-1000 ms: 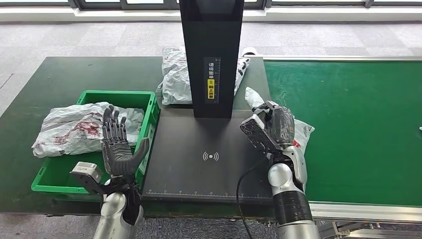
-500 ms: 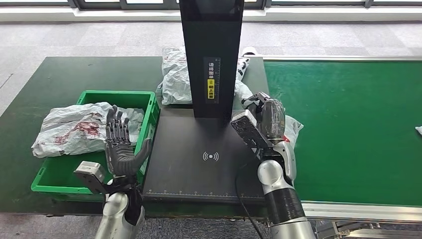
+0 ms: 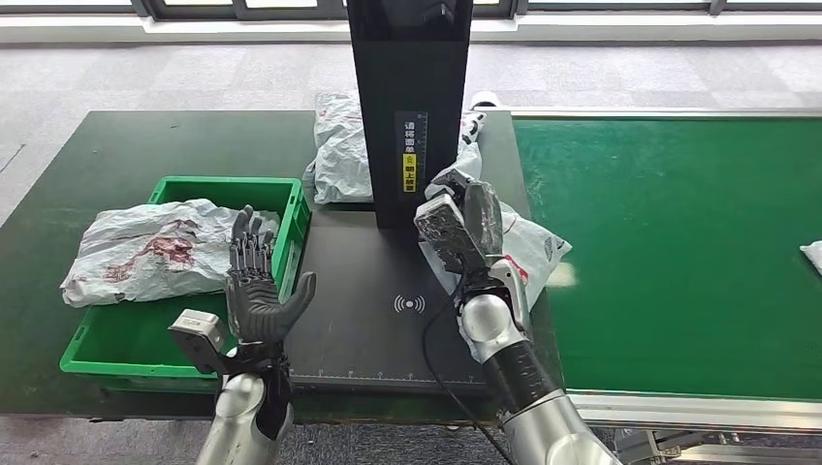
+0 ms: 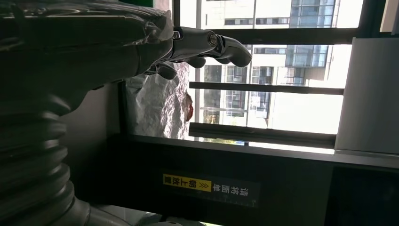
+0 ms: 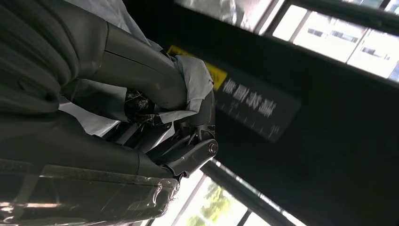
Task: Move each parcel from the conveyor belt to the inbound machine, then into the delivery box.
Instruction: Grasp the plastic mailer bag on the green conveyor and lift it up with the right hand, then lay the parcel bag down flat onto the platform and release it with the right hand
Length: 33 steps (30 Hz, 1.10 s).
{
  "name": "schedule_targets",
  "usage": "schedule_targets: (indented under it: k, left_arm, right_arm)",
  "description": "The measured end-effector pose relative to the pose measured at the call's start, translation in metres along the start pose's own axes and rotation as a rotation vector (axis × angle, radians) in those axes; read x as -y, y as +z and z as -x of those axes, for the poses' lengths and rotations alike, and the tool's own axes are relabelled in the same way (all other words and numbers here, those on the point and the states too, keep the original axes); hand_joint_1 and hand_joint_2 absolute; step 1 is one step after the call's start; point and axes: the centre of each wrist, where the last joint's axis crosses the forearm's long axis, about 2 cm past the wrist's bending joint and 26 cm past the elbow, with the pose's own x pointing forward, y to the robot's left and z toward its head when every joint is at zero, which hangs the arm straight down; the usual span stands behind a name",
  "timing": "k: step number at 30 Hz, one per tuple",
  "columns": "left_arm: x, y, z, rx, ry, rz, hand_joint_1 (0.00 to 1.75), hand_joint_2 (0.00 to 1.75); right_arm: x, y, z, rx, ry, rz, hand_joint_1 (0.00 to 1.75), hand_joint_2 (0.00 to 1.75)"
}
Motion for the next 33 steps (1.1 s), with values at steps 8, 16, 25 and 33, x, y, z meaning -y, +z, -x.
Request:
schedule_targets:
  k: [8, 16, 25, 33]
  left_arm:
    - [0.007, 0.002, 0.006, -0.029, 0.015, 0.020, 0.00, 1.75]
    - [0.014, 0.004, 0.012, -0.053, 0.029, 0.040, 0.00, 1.75]
    - [0.017, 0.006, 0.016, -0.075, 0.025, 0.050, 0.00, 1.75]
    - [0.017, 0.007, 0.016, -0.077, 0.013, 0.059, 0.00, 1.75]
  right_arm:
    - [-0.032, 0.006, -0.005, -0.044, -0.107, -0.154, 1.73, 1.75]
    - [-0.045, 0.010, -0.005, -0.066, -0.190, -0.263, 0.02, 1.75]
    - [-0.046, 0.009, -0.001, -0.068, -0.199, -0.238, 0.00, 1.75]
    - [-0.045, 0.008, 0.001, 0.006, -0.195, -0.297, 0.00, 1.75]
